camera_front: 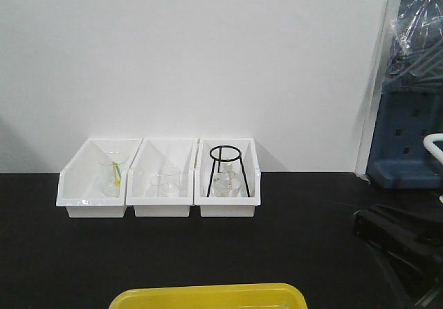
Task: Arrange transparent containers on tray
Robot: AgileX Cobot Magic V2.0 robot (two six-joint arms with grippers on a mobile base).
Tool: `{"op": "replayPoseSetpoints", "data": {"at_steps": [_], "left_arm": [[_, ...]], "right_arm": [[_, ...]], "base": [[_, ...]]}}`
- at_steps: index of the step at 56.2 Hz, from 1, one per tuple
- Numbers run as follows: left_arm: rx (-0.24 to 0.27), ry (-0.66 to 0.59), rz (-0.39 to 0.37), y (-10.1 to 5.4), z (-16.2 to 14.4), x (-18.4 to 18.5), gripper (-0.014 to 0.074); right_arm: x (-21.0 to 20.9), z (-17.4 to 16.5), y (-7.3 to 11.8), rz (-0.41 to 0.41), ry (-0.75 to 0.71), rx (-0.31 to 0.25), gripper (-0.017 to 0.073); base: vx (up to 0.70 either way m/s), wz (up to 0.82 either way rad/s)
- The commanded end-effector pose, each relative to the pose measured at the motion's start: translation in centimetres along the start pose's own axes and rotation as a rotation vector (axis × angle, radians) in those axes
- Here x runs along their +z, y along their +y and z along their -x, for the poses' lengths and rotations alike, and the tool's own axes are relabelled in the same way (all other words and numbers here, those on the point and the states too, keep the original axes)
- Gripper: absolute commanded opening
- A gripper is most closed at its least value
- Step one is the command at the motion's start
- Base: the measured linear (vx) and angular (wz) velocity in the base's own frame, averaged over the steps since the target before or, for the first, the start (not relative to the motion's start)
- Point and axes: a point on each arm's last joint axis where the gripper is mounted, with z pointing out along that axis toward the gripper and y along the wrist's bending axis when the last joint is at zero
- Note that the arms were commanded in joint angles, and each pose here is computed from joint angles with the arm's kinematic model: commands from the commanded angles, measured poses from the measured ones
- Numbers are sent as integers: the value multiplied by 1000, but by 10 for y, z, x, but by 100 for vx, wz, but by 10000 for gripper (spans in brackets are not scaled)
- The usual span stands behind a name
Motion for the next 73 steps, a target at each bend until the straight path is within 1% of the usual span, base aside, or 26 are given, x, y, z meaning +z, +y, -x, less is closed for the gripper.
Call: {"op": "replayPoseSetpoints", "data": {"at_steps": [1,14,18,21,24,25,26,27,28,29,30,32,34,35,36,37,38,40,45,48,52,56,59,63,67,73], "left_arm": [[-4,-59,19,-1,-5,1,0],[-4,-59,19,-1,-5,1,0],[-4,-59,19,-1,-5,1,0],[-4,-59,19,-1,-5,1,0],[-4,-59,19,-1,-5,1,0],[-4,-59,19,-1,-5,1,0],[-4,-59,19,-1,-5,1,0],[-4,-59,19,-1,-5,1,0],[-4,-59,19,-1,-5,1,0],[-4,-59,19,-1,-5,1,0],[-4,-59,19,-1,-5,1,0],[-4,-59,19,-1,-5,1,0],[-4,-59,19,-1,-5,1,0],[-4,-59,19,-1,-5,1,0],[-4,-59,19,-1,-5,1,0],[-4,-59,19,-1,-5,1,0],[-4,-59,19,-1,-5,1,0],[-4,-59,19,-1,-5,1,0],[-4,-59,19,-1,-5,1,0],[-4,-59,19,-1,-5,1,0],[-4,-59,19,-1,-5,1,0],[-4,-59,19,-1,-5,1,0],[-4,-59,19,-1,-5,1,0],[-4,-59,19,-1,-5,1,0],[-4,-59,19,-1,-5,1,0],[-4,-59,19,-1,-5,1,0]], "right_arm": [[-3,11,0,-22,-33,-42,-13],[-2,10,-1,-22,-31,-39,-13],[2,9,-1,-11,-26,10,-13],[4,10,-2,-4,-46,91,-13],[8,12,-4,-9,-69,144,-13],[8,12,-4,-13,-76,129,-13],[9,13,-5,-17,-86,138,-13],[10,13,-6,-22,-93,107,-13],[11,14,-7,-28,-105,114,-13],[11,15,-8,-34,-113,76,-13],[12,16,-9,-40,-127,84,-13],[13,18,-11,-62,-152,56,-13],[12,20,-14,-99,-181,-1,-13],[12,22,-15,-114,-197,20,-13],[12,22,-17,-137,-200,-13,-13],[11,23,-19,-155,-212,14,-13],[11,23,-21,-180,-208,-11,-13],[10,22,-25,-225,-203,-1,-13],[9,14,-34,-321,-115,4,-13],[7,7,-35,-346,-29,-23,-13],[-2,2,-32,-346,56,-75,-13],[-17,-2,-32,-369,52,-111,-13],[-31,-10,-34,-414,20,-112,-13],[-47,-26,-39,-490,-9,-88,-13],[-65,-51,-41,-567,-26,-80,-13],[-82,-93,-42,-646,-17,-144,-13]], "base": [[0,0],[0,0],[0,0],[0,0],[0,0],[0,0],[0,0],[0,0],[0,0],[0,0],[0,0],[0,0],[0,0],[0,0],[0,0],[0,0],[0,0],[0,0],[0,0],[0,0],[0,0],[0,0],[0,0],[0,0],[0,0],[0,0]]}}
